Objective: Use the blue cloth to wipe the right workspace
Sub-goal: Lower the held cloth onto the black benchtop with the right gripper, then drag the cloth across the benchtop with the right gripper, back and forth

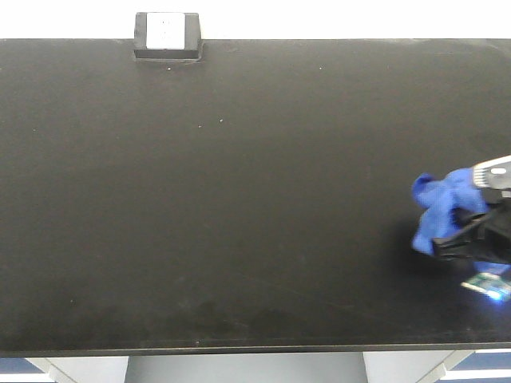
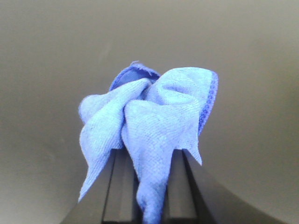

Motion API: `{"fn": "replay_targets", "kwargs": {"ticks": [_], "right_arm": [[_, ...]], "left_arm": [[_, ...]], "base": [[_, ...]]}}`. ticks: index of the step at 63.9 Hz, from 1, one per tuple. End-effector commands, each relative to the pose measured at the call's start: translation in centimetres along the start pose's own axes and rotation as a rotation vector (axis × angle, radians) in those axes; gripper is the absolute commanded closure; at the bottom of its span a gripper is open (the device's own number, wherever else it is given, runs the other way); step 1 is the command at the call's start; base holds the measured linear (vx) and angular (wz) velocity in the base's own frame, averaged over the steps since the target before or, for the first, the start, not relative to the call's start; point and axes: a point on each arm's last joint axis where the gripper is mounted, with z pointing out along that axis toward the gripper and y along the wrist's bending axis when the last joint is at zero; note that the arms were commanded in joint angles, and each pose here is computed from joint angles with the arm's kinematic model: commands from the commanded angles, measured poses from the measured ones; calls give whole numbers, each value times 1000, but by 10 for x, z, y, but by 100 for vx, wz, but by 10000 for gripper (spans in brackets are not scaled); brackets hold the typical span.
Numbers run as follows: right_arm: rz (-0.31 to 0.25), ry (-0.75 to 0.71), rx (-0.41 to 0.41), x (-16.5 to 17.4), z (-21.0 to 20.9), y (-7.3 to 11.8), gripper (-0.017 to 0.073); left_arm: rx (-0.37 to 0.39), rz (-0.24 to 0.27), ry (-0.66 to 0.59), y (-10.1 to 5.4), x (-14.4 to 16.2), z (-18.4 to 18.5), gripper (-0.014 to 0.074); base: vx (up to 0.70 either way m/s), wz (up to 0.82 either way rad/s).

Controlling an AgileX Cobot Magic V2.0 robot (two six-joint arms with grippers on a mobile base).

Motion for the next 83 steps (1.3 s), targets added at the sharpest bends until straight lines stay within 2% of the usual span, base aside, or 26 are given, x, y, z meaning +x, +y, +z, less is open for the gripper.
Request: {"fn": "replay_targets", "kwargs": {"ticks": [1, 13, 18, 25, 33, 40, 43, 47, 50, 54, 57, 62, 63, 68, 75, 80, 83], "right_arm": [[-20, -99, -13, -15, 15, 0, 562], [-23, -101, -53, -9, 47, 7, 562], [-34, -104, -95, -7, 59, 18, 561], [-81, -110, -218, -5, 70, 55, 560], [-152, -111, -408, -8, 72, 120, 558], [-196, -124, -536, -15, 65, 172, 557], [-189, -131, -559, -19, 61, 185, 557], [-145, -124, -559, -22, 59, 192, 557], [-84, -117, -537, -25, 59, 189, 557], [-43, -100, -483, -26, 63, 177, 557], [-18, -72, -428, -27, 69, 164, 557], [-15, -53, -338, -31, 78, 137, 557], [3, -49, -309, -32, 81, 127, 557], [23, -32, -205, -33, 92, 93, 557], [121, 13, -45, -29, 102, 35, 557], [212, 42, 63, -21, 105, -6, 557], [285, 54, 122, -16, 104, -28, 557]], "left_arm": [[9, -8, -64, -1, 2, 1, 599], [9, -8, -64, -1, 2, 1, 599], [9, -8, -64, -1, 2, 1, 599], [9, -8, -64, -1, 2, 1, 599], [9, -8, -64, -1, 2, 1, 599], [9, -8, -64, -1, 2, 1, 599], [9, -8, -64, -1, 2, 1, 599], [9, -8, -64, -1, 2, 1, 599], [9, -8, -64, -1, 2, 1, 599], [9, -8, -64, -1, 2, 1, 599], [9, -8, -64, -1, 2, 1, 599], [9, -8, -64, -1, 2, 1, 599], [9, -8, -64, -1, 2, 1, 599], [9, -8, -64, -1, 2, 1, 599], [9, -8, -64, -1, 2, 1, 599], [9, -8, -64, -1, 2, 1, 599], [9, -8, -64, -1, 2, 1, 599]], "base": [[0, 0], [0, 0], [0, 0], [0, 0], [0, 0], [0, 0], [0, 0], [0, 0], [0, 0], [0, 0], [0, 0], [0, 0], [0, 0], [0, 0], [0, 0], [0, 0], [0, 0]]}}
